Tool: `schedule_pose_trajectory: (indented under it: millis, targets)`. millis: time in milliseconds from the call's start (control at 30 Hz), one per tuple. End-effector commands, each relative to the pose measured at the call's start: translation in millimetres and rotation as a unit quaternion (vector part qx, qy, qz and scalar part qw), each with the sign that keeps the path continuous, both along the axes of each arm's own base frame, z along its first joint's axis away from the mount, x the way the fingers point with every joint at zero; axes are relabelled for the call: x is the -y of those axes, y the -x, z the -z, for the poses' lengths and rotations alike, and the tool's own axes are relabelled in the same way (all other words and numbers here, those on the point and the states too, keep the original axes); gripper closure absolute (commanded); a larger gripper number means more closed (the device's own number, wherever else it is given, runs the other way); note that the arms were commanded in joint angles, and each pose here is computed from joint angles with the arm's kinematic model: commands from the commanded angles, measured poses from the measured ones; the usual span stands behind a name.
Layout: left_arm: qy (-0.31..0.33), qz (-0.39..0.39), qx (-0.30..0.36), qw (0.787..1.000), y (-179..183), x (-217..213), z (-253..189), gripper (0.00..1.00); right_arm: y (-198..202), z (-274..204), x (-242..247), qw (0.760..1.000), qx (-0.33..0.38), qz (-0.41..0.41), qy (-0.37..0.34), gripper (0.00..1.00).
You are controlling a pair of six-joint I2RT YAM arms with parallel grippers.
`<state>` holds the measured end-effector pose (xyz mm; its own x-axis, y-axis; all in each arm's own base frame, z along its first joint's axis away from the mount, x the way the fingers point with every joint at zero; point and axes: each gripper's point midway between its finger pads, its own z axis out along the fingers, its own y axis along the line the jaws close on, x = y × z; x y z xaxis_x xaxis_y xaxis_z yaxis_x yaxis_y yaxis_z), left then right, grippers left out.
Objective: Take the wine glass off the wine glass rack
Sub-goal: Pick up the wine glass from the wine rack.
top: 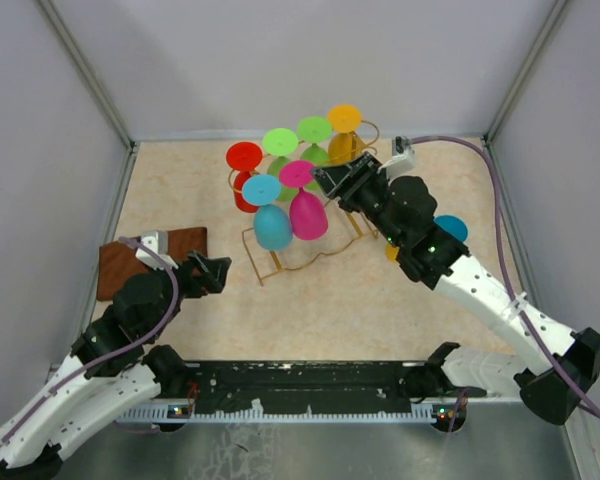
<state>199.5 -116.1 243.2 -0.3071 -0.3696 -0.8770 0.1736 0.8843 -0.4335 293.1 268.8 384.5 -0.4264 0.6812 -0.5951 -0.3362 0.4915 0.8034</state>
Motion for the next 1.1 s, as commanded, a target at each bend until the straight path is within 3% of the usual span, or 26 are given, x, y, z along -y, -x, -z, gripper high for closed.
schedule_pose_trajectory:
  millis: [0, 300, 500, 867, 1067]
  targets:
    - [-0.001, 0.020, 0.010, 1.000, 6, 1, -6, 0.00, -11, -21, 0, 0.998, 0.017, 0.028, -0.056, 0.53]
    - [-0.001, 0.037, 0.015, 0.999, 8, 5, -9, 0.01, -19, -10, -5, 0.997, -0.003, 0.033, -0.064, 0.56]
    - [-0.002, 0.047, 0.015, 0.999, 9, 9, -9, 0.00, -21, -6, -5, 0.997, -0.006, 0.037, -0.068, 0.67]
    - [-0.002, 0.049, 0.004, 0.999, 10, 10, -6, 0.01, -26, -4, -13, 0.997, -0.014, 0.031, -0.072, 0.70]
    - [-0.004, 0.048, 0.002, 0.999, 10, 10, -4, 0.01, -25, -2, -14, 0.997, -0.017, 0.028, -0.075, 0.83]
